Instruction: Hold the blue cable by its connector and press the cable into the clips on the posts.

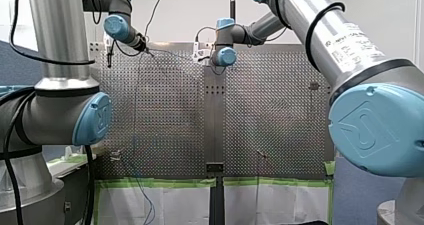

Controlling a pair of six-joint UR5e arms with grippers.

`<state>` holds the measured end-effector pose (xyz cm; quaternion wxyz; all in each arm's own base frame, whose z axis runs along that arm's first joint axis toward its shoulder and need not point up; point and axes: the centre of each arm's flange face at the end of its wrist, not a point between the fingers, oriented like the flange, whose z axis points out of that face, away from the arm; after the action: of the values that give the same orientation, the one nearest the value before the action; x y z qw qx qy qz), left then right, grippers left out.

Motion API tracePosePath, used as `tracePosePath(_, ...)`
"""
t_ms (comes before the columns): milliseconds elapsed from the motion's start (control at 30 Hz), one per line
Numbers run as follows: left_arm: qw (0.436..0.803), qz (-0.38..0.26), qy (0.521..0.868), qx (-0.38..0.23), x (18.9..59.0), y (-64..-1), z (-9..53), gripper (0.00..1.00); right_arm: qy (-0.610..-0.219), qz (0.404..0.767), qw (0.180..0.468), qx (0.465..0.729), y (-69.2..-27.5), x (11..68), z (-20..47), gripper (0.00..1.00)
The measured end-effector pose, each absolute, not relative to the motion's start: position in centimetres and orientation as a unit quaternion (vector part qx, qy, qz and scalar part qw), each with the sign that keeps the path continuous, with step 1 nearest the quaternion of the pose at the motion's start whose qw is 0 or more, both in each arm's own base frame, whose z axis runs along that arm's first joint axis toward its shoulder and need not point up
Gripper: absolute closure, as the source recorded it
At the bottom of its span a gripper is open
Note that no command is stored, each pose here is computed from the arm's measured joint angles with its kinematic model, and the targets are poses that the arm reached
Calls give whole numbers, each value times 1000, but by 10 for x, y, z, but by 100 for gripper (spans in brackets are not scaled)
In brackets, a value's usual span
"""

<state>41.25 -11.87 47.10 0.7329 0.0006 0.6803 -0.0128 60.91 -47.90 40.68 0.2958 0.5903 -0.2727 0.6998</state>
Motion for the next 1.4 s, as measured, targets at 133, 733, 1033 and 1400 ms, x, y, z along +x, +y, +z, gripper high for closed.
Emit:
tracePosePath(133,728,-4,686,12,416,-121,465,2,-273,700,296,590,-479,609,407,100)
tracePosePath(733,726,9,687,24,411,-126,467,2,-274,698,295,592,-480,609,404,100)
tracePosePath(1033,726,14,688,20,412,-126,466,2,-274,698,295,593,-480,609,403,100)
tracePosePath(1400,725,9,688,19,411,-128,466,2,-273,697,295,593,-480,610,402,100)
